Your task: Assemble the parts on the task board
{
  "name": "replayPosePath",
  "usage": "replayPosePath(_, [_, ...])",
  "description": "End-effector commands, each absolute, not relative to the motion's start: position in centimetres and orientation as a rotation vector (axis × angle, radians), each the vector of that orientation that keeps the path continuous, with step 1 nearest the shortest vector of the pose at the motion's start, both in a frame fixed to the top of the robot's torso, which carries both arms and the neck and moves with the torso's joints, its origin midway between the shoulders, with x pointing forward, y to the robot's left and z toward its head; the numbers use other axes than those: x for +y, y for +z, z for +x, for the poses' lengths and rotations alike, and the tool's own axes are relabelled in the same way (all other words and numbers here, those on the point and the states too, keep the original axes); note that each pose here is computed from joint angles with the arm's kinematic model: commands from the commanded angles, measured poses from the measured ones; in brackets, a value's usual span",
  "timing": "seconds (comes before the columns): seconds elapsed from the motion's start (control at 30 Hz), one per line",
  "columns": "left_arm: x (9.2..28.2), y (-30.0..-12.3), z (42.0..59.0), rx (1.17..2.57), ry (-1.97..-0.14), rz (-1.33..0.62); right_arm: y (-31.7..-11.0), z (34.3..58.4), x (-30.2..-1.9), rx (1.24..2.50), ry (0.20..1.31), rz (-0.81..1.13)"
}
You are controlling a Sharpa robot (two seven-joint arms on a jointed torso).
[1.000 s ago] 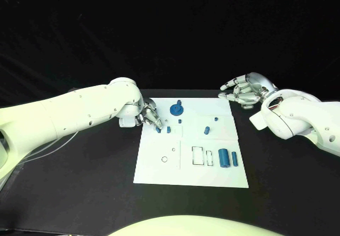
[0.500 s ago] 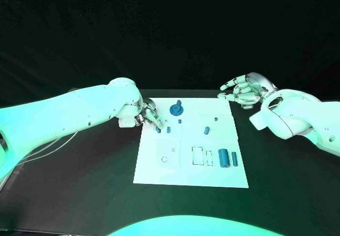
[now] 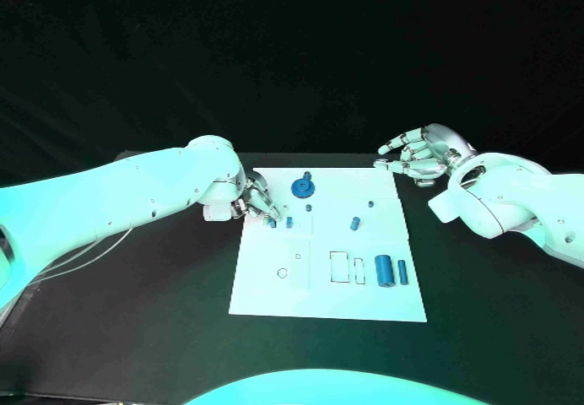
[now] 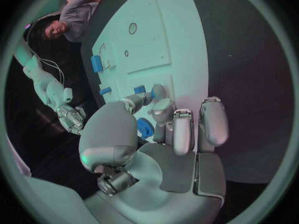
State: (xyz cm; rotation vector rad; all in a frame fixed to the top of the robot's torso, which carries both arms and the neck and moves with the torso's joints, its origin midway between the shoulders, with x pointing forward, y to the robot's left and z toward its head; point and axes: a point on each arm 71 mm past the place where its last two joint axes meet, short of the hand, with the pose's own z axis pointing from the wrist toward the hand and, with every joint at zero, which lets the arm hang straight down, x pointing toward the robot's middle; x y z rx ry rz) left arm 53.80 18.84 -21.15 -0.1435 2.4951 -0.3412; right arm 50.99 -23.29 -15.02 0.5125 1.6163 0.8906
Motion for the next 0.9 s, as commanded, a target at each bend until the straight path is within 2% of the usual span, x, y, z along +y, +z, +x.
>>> replayPosePath(0.03, [18.83, -21.28, 53.74, 2.501, -0.339, -0.141, -15.02, 50.97, -23.24, 1.617, 0.894, 0.509])
replayPosePath(0.6, [19.11, -21.24, 53.77, 2.491, -0.34, -0.154, -15.02, 50.98, -23.28, 1.616, 0.894, 0.51])
replayPosePath(0.9, [19.75, -20.57, 53.84, 2.431, -0.408, -0.266, -15.06, 51.02, -23.33, 1.615, 0.894, 0.511])
